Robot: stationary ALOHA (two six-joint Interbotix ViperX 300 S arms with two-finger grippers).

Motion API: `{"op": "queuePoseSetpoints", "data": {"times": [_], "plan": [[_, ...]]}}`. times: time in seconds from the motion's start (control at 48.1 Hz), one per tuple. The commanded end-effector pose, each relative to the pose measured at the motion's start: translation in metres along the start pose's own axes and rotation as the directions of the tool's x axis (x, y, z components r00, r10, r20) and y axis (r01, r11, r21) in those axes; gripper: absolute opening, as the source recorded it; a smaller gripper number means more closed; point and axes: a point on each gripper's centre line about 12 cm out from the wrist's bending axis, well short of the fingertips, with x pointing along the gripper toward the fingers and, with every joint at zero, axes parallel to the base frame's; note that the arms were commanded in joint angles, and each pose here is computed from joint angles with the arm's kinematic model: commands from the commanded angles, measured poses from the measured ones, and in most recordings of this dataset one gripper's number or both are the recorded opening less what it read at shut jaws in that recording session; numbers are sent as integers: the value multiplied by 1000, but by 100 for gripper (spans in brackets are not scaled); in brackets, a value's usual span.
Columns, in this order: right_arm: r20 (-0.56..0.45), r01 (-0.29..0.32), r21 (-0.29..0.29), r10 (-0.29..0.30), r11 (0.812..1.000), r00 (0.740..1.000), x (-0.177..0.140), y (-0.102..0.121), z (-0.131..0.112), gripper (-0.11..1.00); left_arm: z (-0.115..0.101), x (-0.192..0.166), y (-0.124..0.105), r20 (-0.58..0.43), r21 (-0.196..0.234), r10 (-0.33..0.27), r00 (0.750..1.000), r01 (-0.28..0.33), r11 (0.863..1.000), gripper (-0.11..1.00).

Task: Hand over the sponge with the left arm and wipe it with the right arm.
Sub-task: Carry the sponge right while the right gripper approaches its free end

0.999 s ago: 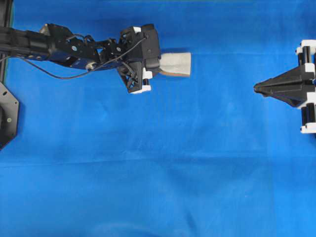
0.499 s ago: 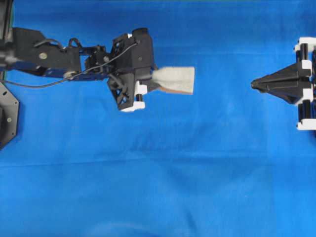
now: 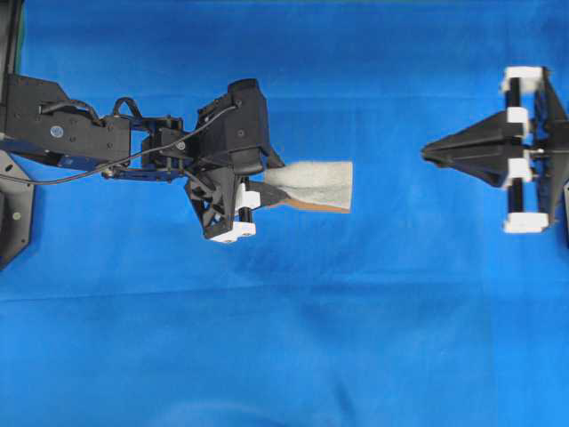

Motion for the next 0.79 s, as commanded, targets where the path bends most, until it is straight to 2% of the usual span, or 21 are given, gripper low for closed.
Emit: {"op": "queuePoseSetpoints", "data": {"times": [0.0, 0.083, 0.25, 0.291, 0.354, 0.499, 0.77], "plan": [[6, 0, 12, -1, 1000, 1000, 10, 0, 8, 0, 11, -8, -2, 37, -3, -5, 999, 5, 1000, 33], [-24, 3, 26, -3, 1000, 1000, 23, 0, 5, 4, 11, -8, -1, 37, -2, -4, 999, 4, 1000, 33], [-121, 5, 15, -3, 1000, 993, 51, 0, -9, 54, 11, -8, -1, 38, 1, -4, 999, 4, 1000, 33], [-150, 6, 15, -3, 1000, 989, 58, 0, -13, 64, 11, -8, -1, 38, 1, -4, 999, 4, 1000, 33], [-195, 8, 15, -5, 1000, 981, 68, 0, -18, 72, 11, -8, -1, 38, -4, -4, 999, 4, 1000, 33], [-287, 10, 9, -7, 1000, 958, 89, -1, -27, 74, 10, -8, -1, 35, -7, -4, 999, 4, 1000, 33], [-343, -4, -14, -1, 1000, 939, 115, 2, -33, 74, 10, -7, -1, 34, -1, -4, 999, 4, 1000, 33]]}}
